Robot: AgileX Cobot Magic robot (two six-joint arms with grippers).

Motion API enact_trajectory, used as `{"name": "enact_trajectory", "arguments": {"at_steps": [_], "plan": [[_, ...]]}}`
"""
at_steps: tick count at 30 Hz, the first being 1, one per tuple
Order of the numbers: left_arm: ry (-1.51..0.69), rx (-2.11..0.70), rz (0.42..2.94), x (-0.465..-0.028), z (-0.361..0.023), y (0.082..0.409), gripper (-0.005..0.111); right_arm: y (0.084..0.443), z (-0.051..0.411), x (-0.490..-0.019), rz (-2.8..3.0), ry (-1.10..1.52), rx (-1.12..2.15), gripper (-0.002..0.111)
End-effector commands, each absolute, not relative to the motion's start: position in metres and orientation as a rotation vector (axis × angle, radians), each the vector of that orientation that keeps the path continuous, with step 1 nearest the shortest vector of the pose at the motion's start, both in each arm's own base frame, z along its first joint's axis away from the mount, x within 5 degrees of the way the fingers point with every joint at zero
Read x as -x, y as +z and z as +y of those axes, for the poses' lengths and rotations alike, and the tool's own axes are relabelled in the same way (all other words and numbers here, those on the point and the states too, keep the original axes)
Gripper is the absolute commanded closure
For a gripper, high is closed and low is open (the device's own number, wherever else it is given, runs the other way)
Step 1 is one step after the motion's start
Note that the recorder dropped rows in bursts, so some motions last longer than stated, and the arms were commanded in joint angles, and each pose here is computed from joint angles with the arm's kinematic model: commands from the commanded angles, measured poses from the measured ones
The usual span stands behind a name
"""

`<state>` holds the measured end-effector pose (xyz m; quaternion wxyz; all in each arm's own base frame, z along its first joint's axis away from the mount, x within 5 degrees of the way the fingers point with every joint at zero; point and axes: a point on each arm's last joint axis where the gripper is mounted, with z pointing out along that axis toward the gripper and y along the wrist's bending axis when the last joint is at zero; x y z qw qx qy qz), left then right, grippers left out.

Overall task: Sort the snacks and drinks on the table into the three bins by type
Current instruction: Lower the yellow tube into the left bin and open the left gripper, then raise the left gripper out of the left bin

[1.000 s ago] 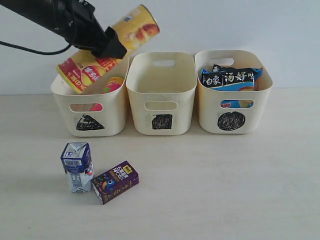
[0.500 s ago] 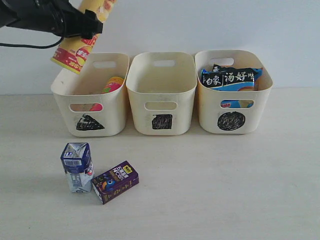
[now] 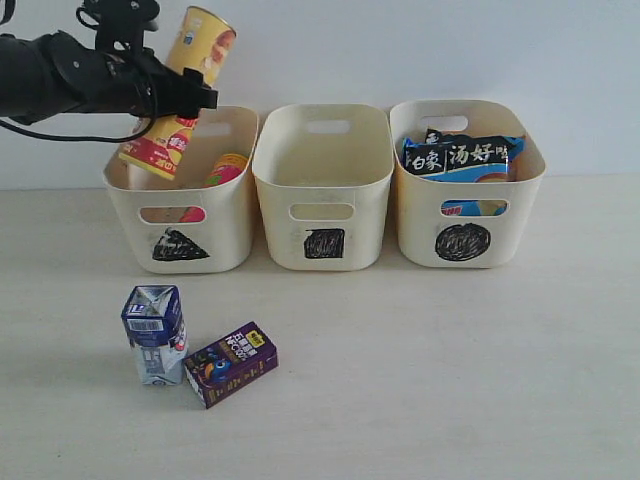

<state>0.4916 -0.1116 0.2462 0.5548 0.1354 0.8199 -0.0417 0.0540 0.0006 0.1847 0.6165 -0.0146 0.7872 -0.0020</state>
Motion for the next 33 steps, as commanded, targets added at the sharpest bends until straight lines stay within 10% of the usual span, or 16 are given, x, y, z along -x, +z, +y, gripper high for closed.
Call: {"name": "enact_trajectory", "arguments": {"at_steps": [1, 11, 16, 28, 33], "plan": [[-0.107, -0.290, 1.949, -0.495, -0.112, 0.234, 0.100, 0.184, 0.000, -0.054, 1.806, -0.016, 0.037, 0.108], [-0.102, -0.288, 1.954, -0.497, -0.112, 0.228, 0.036, 0.184, 0.000, -0.054, 1.806, -0.016, 0.037, 0.108], [-0.101, -0.287, 1.952, -0.497, -0.112, 0.228, 0.022, 0.184, 0.000, -0.054, 1.806, -0.016, 0.037, 0.108], [-0.108, -0.347, 1.944, -0.484, -0.112, 0.261, 0.028, 0.184, 0.000, -0.054, 1.806, -0.016, 0.037, 0.108], [-0.138, -0.416, 1.985, -0.465, -0.112, 0.292, 0.080, 0.184, 0.000, -0.054, 1.806, -0.016, 0.037, 0.108]]}}
